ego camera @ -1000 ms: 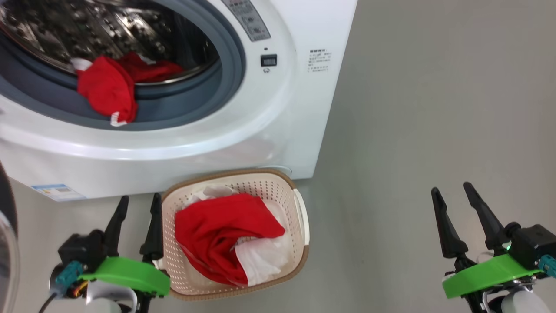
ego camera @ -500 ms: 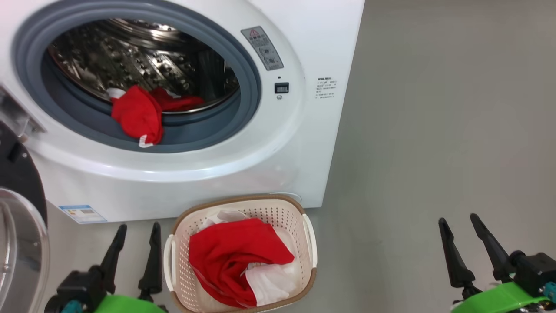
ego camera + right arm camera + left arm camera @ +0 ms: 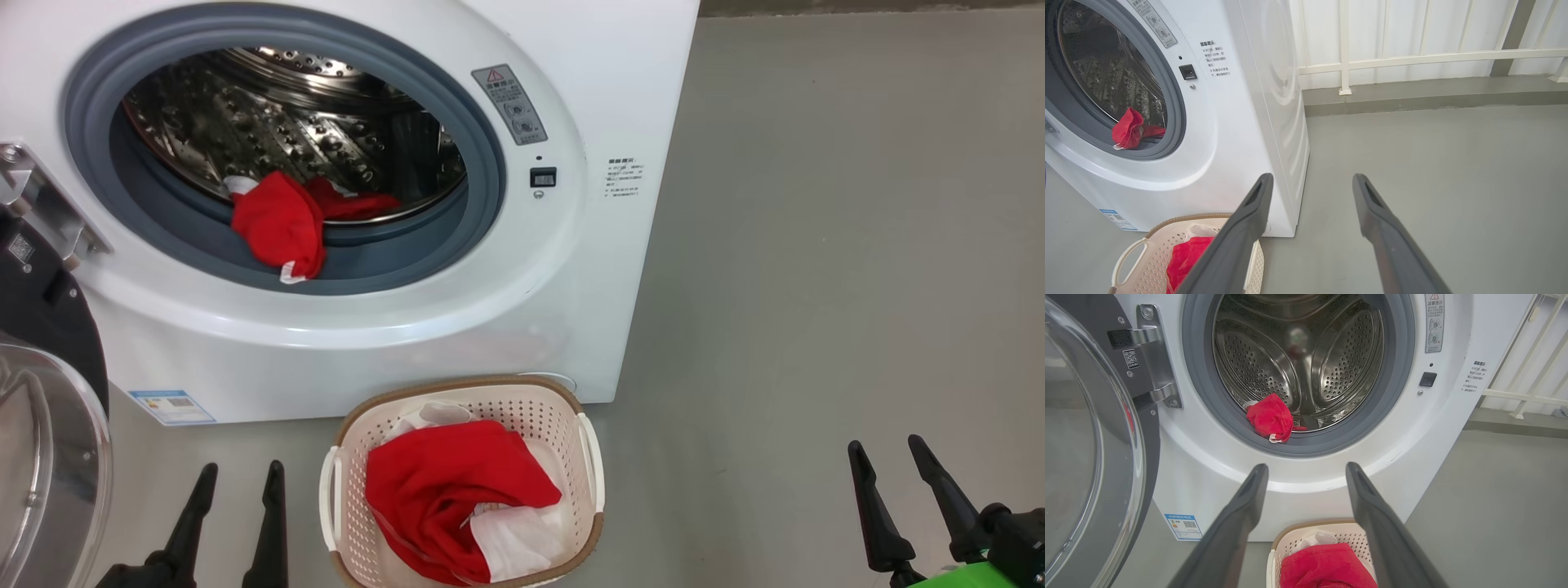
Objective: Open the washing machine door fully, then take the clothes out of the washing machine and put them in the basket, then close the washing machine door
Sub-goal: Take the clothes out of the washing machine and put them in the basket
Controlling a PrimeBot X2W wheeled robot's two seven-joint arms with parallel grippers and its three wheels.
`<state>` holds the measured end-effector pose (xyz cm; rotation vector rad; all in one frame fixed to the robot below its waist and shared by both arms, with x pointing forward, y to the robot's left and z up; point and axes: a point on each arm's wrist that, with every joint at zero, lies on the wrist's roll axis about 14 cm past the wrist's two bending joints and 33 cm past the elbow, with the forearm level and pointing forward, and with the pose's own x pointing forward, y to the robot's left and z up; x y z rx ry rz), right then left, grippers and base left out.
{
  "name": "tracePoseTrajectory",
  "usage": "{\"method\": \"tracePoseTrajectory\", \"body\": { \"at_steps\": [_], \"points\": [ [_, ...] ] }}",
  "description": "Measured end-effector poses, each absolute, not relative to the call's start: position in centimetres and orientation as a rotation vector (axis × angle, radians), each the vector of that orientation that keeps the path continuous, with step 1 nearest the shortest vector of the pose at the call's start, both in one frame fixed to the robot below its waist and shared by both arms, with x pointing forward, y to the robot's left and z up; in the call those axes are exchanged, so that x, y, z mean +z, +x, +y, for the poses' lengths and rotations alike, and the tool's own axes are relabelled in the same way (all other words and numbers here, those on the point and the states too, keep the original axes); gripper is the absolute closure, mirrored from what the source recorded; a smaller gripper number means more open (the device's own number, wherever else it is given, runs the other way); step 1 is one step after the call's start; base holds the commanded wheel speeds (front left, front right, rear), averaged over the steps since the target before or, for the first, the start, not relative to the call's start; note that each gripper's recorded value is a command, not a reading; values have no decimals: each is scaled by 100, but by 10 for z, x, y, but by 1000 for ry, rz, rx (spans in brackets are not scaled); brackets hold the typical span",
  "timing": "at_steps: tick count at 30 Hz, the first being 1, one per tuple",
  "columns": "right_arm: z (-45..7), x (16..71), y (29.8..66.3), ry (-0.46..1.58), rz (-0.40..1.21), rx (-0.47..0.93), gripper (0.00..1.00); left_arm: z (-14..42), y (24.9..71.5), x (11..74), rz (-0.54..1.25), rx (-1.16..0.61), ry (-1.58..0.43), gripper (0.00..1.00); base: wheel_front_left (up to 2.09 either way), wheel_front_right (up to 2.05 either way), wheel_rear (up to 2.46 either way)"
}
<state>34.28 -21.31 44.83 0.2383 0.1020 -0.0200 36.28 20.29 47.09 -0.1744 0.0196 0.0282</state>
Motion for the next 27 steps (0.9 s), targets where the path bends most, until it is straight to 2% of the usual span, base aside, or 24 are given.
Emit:
{"method": "tracePoseTrajectory", "body": {
  "at_steps": [18,27],
  "points": [
    [-211,442,346,241,121,-18,0,205,366,467,30,38,-173,0,0,0,0],
    [-207,436,353,255,136,-20,0,199,384,463,39,20,-178,0,0,0,0]
  ]
}}
